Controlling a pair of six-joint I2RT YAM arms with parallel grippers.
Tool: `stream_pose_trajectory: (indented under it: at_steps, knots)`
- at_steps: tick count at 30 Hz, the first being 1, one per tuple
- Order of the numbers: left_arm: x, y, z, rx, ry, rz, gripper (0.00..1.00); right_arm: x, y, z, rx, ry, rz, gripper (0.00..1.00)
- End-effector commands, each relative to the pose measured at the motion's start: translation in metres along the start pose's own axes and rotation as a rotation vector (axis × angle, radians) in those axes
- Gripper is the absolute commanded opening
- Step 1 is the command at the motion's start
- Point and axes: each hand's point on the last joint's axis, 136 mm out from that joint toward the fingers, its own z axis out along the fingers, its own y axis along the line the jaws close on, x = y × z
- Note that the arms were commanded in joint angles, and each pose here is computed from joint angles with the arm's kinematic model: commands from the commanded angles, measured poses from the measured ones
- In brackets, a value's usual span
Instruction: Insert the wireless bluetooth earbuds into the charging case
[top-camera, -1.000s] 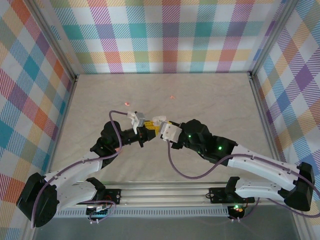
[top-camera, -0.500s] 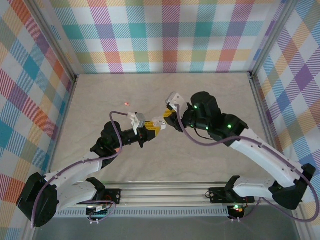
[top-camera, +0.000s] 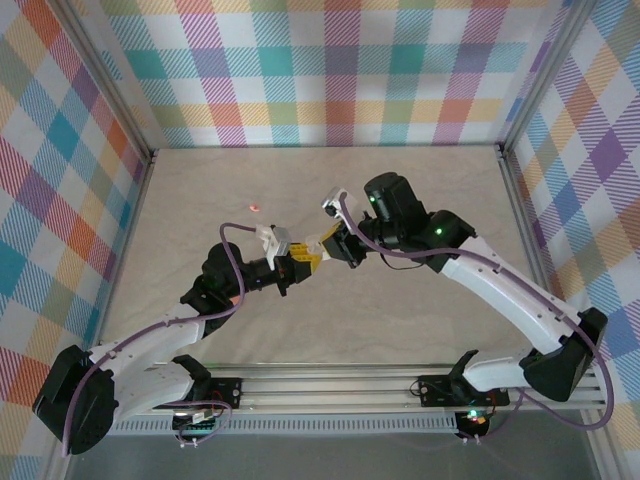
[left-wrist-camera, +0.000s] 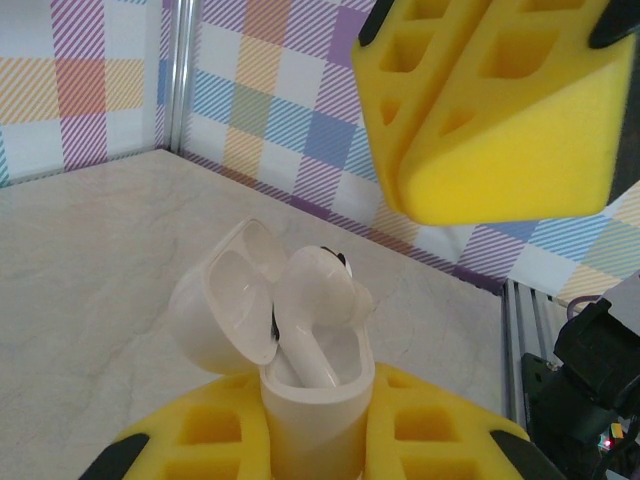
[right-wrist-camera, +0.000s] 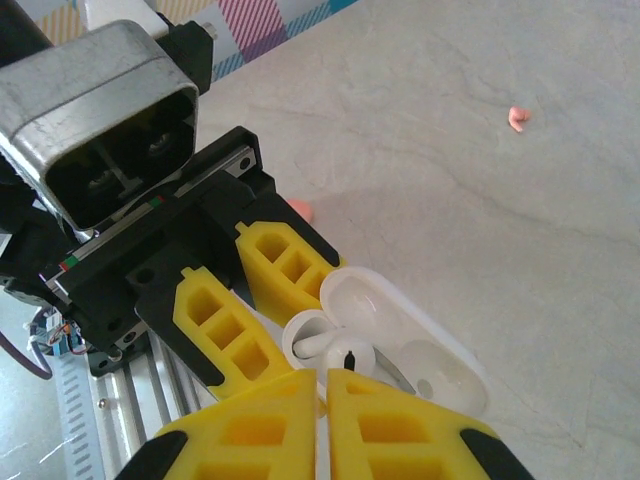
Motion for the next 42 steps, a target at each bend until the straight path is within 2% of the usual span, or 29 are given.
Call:
stream_pose_trajectory:
  at_steps: [1, 17, 42]
  knots:
    - [-0.005, -0.005, -0.002, 0.024, -0.023, 0.037, 0.00, -0.002, 0.005, 0.000, -0.045, 0.013, 0.019, 0.10]
    - [-0.006, -0.005, -0.003, 0.020, -0.019, 0.037, 0.00, -0.001, 0.015, 0.006, -0.122, 0.014, -0.007, 0.09]
    - [-0.006, -0.007, -0.007, 0.017, -0.024, 0.037, 0.00, -0.011, 0.036, 0.013, -0.303, 0.041, 0.049, 0.03]
